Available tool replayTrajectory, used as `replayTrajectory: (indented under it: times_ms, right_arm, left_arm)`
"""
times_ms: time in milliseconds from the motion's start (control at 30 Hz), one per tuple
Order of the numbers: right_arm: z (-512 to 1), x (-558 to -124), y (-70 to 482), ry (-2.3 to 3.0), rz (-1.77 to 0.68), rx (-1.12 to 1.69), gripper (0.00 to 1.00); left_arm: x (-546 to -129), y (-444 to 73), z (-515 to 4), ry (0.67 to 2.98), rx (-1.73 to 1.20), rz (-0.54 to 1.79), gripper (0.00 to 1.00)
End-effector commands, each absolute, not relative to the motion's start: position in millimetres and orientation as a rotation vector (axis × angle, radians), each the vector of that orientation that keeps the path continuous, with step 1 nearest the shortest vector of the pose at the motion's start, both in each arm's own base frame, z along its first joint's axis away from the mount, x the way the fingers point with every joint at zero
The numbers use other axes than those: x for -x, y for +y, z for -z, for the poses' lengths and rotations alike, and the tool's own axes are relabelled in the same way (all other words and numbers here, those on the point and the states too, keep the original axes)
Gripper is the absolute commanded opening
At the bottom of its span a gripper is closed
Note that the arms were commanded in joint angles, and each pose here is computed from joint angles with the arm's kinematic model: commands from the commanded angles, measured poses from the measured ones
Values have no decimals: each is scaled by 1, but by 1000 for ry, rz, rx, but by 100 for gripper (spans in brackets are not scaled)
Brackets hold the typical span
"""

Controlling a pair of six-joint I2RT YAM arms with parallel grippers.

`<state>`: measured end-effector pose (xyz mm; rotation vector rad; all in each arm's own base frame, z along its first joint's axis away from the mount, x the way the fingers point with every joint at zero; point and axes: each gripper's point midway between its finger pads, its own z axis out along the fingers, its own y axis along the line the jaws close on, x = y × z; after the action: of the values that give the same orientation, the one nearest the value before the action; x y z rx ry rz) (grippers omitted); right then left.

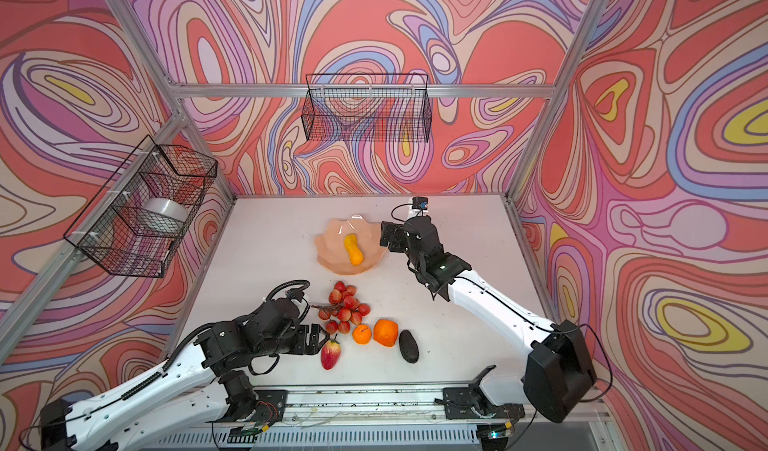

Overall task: Place and organize the fake fruits in the fruit bowl
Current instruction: 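Grasp the red-yellow peach with the left gripper and lift it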

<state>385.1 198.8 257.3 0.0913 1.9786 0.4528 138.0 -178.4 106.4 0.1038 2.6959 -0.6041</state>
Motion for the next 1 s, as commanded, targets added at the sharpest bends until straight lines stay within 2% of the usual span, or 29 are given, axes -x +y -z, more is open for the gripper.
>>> replayTrajectory:
  times_ms: [0,233,333,500,600,733,867,967]
  right_arm:
    - [-262,-378,179,1955,-433,-177,98]
    - [-262,-373,171,1961,-408,-186,98]
    - [-261,-371,168,1965,-398,-189,98]
    - [-261,-369,163,1959,-388,-198,98]
    - [-259,-369,162,1962,-379,-197,98]
    - [-257,-370,161,1967,-371,-200,98]
    - [-253,-371,160,1972,-362,-207,98]
    - [-250,-371,160,1977,-357,-208,98]
  left_arm:
    - [-133,-183,-83,2754,-31,538,90]
    - [-132,-205,-56,2840,-140,489,91]
    - [-131,-209,-46,2873,-159,472,88]
    - [-127,-204,-29,2918,-170,418,69]
    - [-125,-204,-26,2924,-169,425,53]
    - [-124,-203,-42,2881,-205,472,41]
    - [-125,-191,-79,2794,-240,500,39]
    - [-138,-183,-133,2637,-247,520,40]
